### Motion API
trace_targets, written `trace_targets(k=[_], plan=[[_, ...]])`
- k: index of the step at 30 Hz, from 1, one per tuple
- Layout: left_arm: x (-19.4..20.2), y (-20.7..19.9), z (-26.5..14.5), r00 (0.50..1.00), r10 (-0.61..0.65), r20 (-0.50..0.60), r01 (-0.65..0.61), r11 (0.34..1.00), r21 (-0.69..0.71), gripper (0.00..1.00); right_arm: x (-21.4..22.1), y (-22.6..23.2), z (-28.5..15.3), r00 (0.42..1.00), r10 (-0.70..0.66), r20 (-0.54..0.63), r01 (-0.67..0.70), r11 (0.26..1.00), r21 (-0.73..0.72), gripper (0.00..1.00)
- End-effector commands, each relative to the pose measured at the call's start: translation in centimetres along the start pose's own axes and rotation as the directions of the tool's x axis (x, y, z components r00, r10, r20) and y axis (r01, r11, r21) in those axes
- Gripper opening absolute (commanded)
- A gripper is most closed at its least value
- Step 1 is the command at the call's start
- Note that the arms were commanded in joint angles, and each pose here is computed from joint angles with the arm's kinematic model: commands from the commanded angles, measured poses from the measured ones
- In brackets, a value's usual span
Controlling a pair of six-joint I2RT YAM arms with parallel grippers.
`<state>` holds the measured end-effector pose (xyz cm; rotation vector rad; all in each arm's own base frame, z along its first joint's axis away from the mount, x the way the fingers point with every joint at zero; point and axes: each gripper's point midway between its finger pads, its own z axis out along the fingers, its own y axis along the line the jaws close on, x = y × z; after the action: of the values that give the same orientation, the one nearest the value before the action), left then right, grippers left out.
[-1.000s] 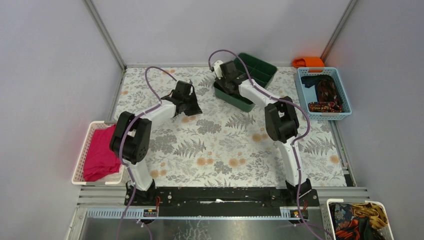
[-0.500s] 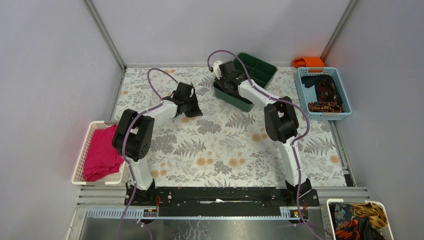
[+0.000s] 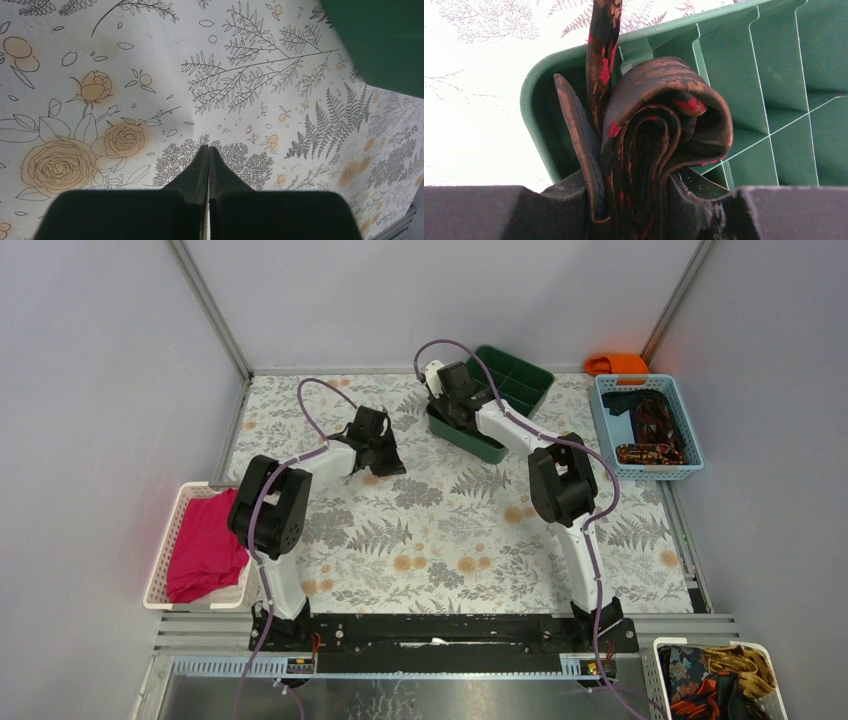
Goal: Roll the ties
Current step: Place the tie in the storage box.
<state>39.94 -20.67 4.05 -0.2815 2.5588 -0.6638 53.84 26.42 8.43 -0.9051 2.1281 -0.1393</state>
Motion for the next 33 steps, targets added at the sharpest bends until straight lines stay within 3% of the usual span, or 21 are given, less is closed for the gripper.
trace_targets(k=[1,9,18,25,33], plan=[[-1.9,-0.9,-1.0,0.998,0.030,0.063,-0.031,0.999,0.028,0.00,-4.7,-2.0,-2.7,0.991,0.034,0.126,-0.044,0.996,0.074,0.00],[-1.9,-0.8,-1.1,0.997,0.029,0.067,-0.031,0.999,0.025,0.00,-6.3,-3.9,-4.3,0.974,0.067,0.217,-0.100,0.984,0.146,0.00],[-1.7,-0.6,-1.0,0.997,0.032,0.063,-0.033,0.999,0.019,0.00,-5.5,-2.1,-2.7,0.974,0.097,0.207,-0.111,0.992,0.056,0.00],[-1.8,-0.7,-1.0,0.997,0.033,0.064,-0.035,0.999,0.022,0.00,-3.0,1.0,-0.5,0.980,0.127,0.152,-0.120,0.991,-0.056,0.00],[-1.9,-0.8,-1.3,0.997,0.035,0.069,-0.037,0.999,0.028,0.00,0.9,2.2,0.4,0.982,0.189,0.001,-0.187,0.972,-0.139,0.00]])
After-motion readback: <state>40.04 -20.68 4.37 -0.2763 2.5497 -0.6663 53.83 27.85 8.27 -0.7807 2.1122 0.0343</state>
